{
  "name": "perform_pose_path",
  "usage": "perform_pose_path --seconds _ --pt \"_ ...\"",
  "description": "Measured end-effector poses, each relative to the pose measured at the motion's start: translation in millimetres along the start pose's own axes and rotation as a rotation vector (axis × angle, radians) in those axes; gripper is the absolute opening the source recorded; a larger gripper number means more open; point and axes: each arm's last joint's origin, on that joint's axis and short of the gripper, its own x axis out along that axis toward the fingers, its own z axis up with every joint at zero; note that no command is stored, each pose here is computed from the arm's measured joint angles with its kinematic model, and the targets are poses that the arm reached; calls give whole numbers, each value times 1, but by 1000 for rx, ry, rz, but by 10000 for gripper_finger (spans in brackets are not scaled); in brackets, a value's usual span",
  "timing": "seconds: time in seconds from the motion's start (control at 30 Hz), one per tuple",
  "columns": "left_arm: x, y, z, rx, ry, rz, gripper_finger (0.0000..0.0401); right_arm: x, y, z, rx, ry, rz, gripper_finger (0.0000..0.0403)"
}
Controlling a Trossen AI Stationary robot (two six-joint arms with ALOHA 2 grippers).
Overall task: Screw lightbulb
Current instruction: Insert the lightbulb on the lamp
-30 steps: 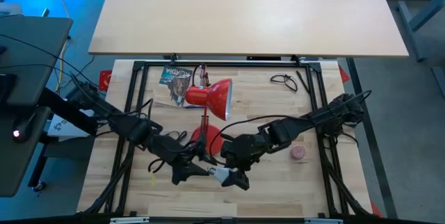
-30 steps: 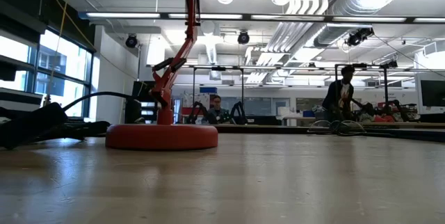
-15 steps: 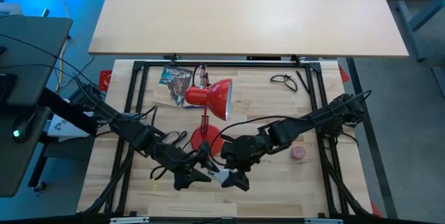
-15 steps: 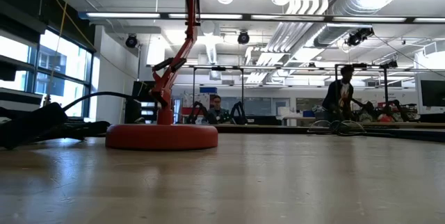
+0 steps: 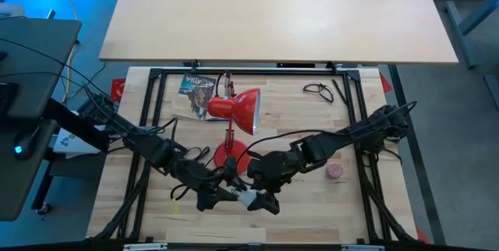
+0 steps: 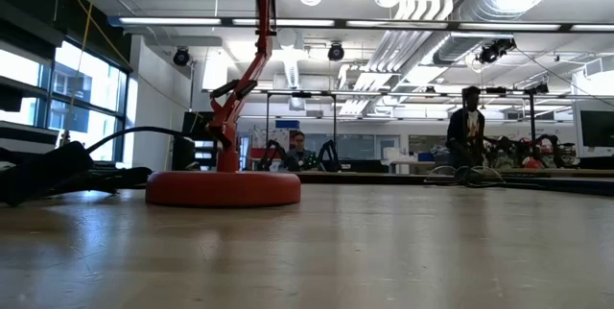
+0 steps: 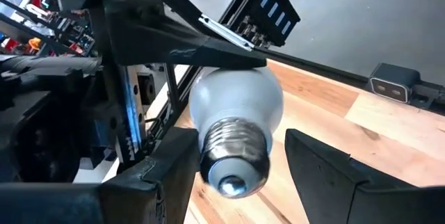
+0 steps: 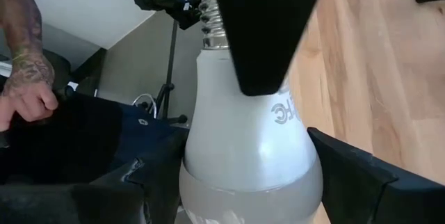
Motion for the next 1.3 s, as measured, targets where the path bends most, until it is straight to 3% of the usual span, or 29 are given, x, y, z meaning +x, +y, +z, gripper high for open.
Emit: perform_pose_path --seconds 0.27,0.57,0.87,1.07,1.3 --pt "2 -1 0 2 0 0 203 0 0 0 0 0 1 260" --pt "3 1 4 -9 -43 28 149 0 2 0 -4 -2 14 260" --pt "2 -3 9 -2 -58 25 156 0 2 1 -7 -6 27 260" --pt "2 -4 10 -8 -72 13 118 0 3 1 -7 -2 30 260" --pt "2 -4 10 -14 -75 12 118 0 4 2 17 -16 49 260"
